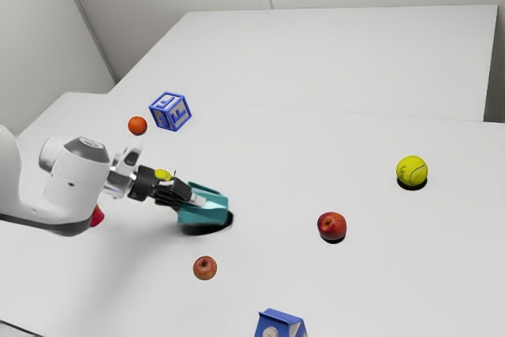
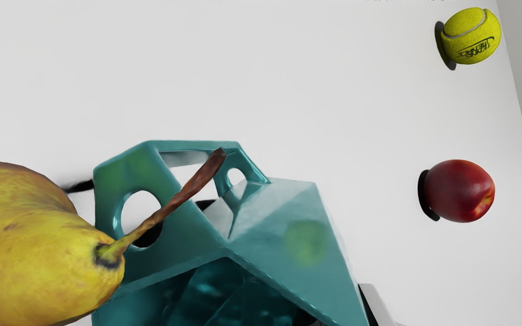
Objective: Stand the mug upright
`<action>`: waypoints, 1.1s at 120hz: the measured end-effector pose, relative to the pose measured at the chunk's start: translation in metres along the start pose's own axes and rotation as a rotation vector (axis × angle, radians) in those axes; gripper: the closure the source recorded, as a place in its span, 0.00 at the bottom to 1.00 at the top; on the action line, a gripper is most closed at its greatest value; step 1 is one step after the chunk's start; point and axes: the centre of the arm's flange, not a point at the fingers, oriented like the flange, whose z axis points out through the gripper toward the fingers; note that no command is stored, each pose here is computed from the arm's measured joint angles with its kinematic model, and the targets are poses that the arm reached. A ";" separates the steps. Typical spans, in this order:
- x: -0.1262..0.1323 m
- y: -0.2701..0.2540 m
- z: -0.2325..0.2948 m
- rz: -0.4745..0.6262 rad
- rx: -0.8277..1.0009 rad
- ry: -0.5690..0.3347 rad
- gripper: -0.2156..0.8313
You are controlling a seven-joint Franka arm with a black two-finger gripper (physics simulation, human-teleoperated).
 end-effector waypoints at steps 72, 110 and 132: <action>0.009 0.049 -0.003 0.165 -0.009 0.003 0.94; 0.030 0.069 -0.007 0.309 0.132 -0.144 0.94; 0.034 0.082 -0.002 0.325 0.194 -0.211 0.94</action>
